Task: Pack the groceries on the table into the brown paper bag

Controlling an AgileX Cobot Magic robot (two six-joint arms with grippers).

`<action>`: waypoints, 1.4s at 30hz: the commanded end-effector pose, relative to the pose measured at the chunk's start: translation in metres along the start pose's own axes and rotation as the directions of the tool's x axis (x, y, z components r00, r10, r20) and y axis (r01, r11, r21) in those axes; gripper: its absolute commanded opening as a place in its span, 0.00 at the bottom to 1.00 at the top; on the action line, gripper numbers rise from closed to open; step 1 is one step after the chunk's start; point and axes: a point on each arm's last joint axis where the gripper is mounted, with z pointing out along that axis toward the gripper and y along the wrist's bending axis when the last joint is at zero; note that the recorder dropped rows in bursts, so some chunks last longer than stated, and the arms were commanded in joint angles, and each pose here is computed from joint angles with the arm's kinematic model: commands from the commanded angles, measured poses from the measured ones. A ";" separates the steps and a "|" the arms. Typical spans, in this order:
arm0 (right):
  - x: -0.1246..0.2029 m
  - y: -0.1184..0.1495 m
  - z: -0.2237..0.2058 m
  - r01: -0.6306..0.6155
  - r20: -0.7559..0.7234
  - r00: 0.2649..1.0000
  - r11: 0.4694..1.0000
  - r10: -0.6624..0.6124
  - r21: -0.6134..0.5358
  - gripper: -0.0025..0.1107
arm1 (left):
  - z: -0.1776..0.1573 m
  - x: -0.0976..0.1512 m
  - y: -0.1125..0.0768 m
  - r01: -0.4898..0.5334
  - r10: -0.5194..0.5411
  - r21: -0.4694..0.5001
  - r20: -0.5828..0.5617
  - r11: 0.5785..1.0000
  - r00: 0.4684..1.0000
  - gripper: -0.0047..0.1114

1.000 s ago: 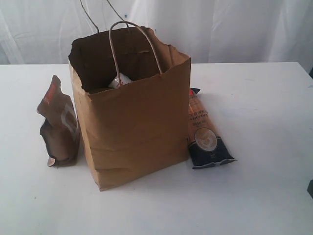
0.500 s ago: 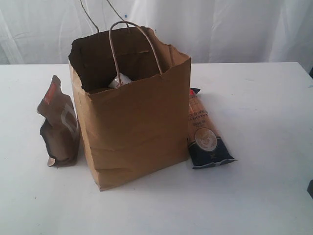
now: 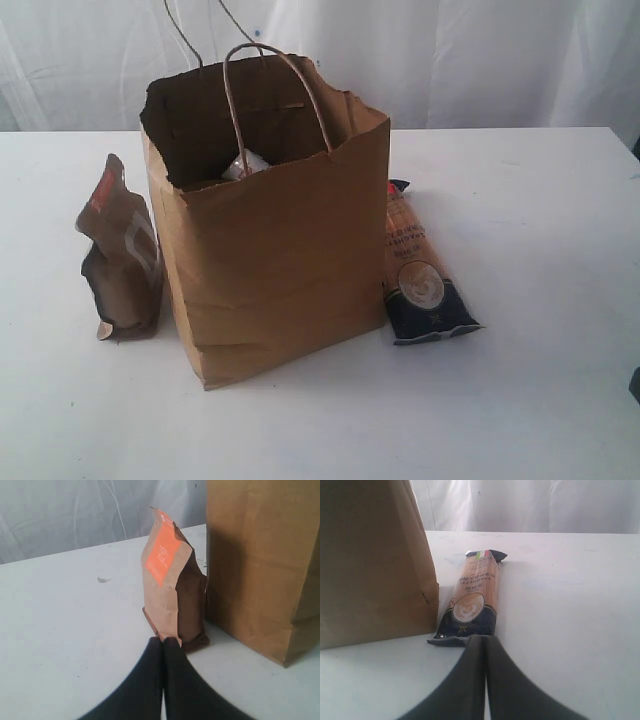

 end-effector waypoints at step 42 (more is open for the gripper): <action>0.004 -0.005 0.000 0.141 -0.032 0.990 0.989 -0.139 0.046 0.02 | 0.089 -0.201 -0.009 0.138 0.052 0.200 -0.723 0.970 0.689 0.12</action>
